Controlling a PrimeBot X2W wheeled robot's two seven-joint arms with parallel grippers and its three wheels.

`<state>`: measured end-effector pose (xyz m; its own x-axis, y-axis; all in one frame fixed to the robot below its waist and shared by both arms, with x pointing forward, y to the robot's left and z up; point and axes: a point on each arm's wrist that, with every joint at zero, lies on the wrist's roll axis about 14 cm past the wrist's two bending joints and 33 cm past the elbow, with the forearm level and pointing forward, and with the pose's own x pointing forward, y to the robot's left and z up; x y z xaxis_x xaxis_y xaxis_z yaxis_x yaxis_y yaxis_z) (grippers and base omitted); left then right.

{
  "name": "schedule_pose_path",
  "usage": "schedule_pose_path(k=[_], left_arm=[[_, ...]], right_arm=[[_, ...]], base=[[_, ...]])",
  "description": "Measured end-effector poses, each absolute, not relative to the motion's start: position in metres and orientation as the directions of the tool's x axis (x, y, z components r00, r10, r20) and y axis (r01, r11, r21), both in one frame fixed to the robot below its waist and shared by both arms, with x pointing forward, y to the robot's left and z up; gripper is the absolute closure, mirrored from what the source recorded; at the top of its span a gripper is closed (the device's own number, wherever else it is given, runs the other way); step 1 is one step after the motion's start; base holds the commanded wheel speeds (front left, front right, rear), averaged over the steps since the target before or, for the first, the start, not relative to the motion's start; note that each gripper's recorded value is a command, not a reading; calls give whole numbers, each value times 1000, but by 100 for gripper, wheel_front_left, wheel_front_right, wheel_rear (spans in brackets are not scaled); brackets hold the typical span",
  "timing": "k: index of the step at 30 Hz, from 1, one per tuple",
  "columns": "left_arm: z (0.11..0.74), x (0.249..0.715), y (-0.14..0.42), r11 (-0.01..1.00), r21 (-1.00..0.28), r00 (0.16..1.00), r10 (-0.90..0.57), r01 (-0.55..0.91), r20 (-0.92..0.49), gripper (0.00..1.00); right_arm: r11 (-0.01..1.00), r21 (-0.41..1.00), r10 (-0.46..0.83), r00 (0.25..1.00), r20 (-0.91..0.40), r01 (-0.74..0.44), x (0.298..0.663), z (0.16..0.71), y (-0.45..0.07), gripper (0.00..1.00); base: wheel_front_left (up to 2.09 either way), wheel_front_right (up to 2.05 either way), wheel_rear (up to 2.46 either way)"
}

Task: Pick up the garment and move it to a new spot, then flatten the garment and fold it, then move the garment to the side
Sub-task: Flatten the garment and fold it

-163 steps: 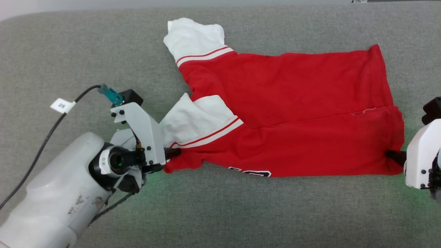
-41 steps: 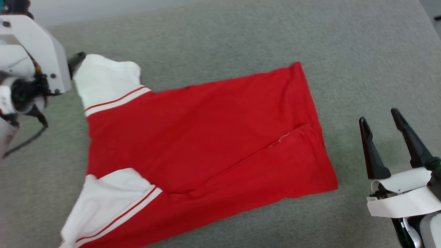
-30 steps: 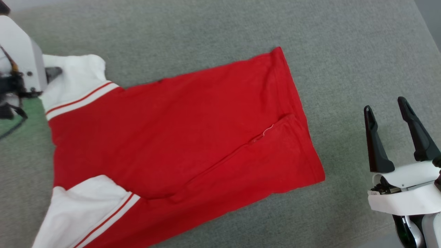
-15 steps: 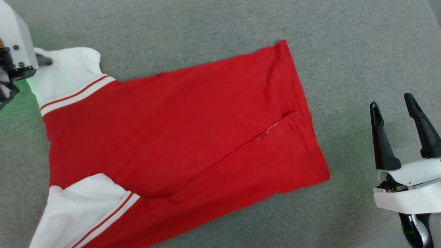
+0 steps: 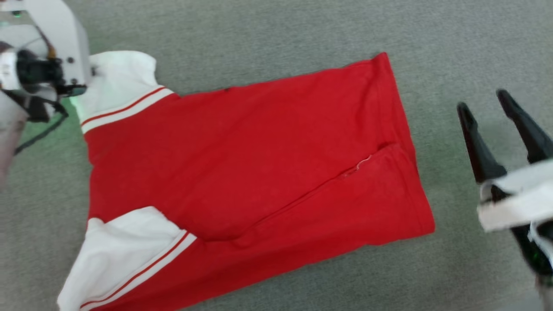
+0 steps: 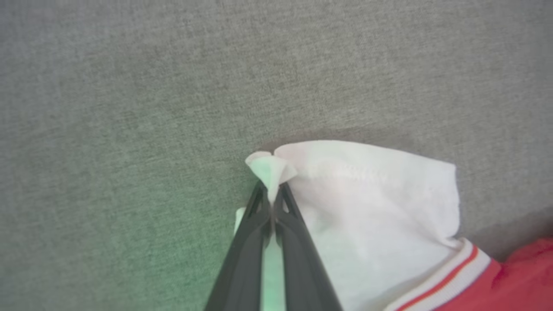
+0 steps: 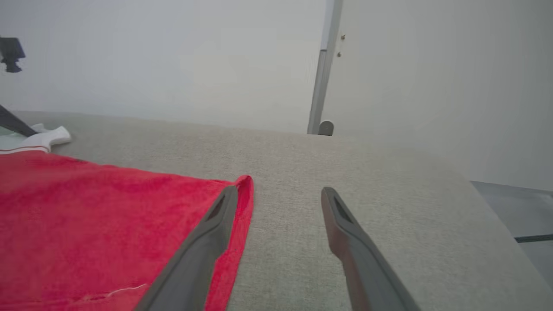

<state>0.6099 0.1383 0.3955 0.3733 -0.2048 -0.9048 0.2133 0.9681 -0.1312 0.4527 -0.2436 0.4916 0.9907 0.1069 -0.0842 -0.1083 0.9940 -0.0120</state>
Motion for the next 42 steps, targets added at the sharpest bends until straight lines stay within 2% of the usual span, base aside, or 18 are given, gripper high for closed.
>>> schedule_pose_path(k=[4,8,11,17,22,30,31,32,38,42], left_arm=[[404,609,131,963,-145,403,-228,226,-886,100],[408,605,128,962,-152,411,-236,226,-880,100],[412,604,126,960,-159,420,-245,229,-874,100],[413,603,130,962,-162,429,-245,221,-869,100],[406,603,130,962,-170,426,-249,215,-870,100],[404,608,132,962,-181,437,-255,204,-863,100],[404,608,132,962,-183,437,-256,202,-862,100],[403,608,133,963,-184,440,-256,199,-861,100],[404,608,143,966,-193,452,-252,172,-856,100],[411,609,148,967,-200,479,-253,159,-841,100]], right_arm=[[982,27,189,957,-220,-188,476,487,-226,0],[971,47,233,889,-394,-234,495,475,-217,0],[966,21,234,831,-505,-259,508,465,-213,0],[959,59,239,679,-695,-277,518,430,-201,0],[964,60,204,570,-796,-261,523,406,-203,0],[963,95,216,510,-833,-253,542,397,-192,0],[961,99,220,498,-839,-257,542,396,-189,56],[960,103,223,488,-844,-260,543,395,-188,100],[956,121,236,458,-857,-267,545,393,-185,100],[955,132,249,475,-844,-267,547,399,-184,100]], base=[[0,0,0],[0,0,0],[0,0,0],[0,0,0],[0,0,0],[0,0,0],[0,0,0],[0,0,0],[0,0,0],[0,0,0]])
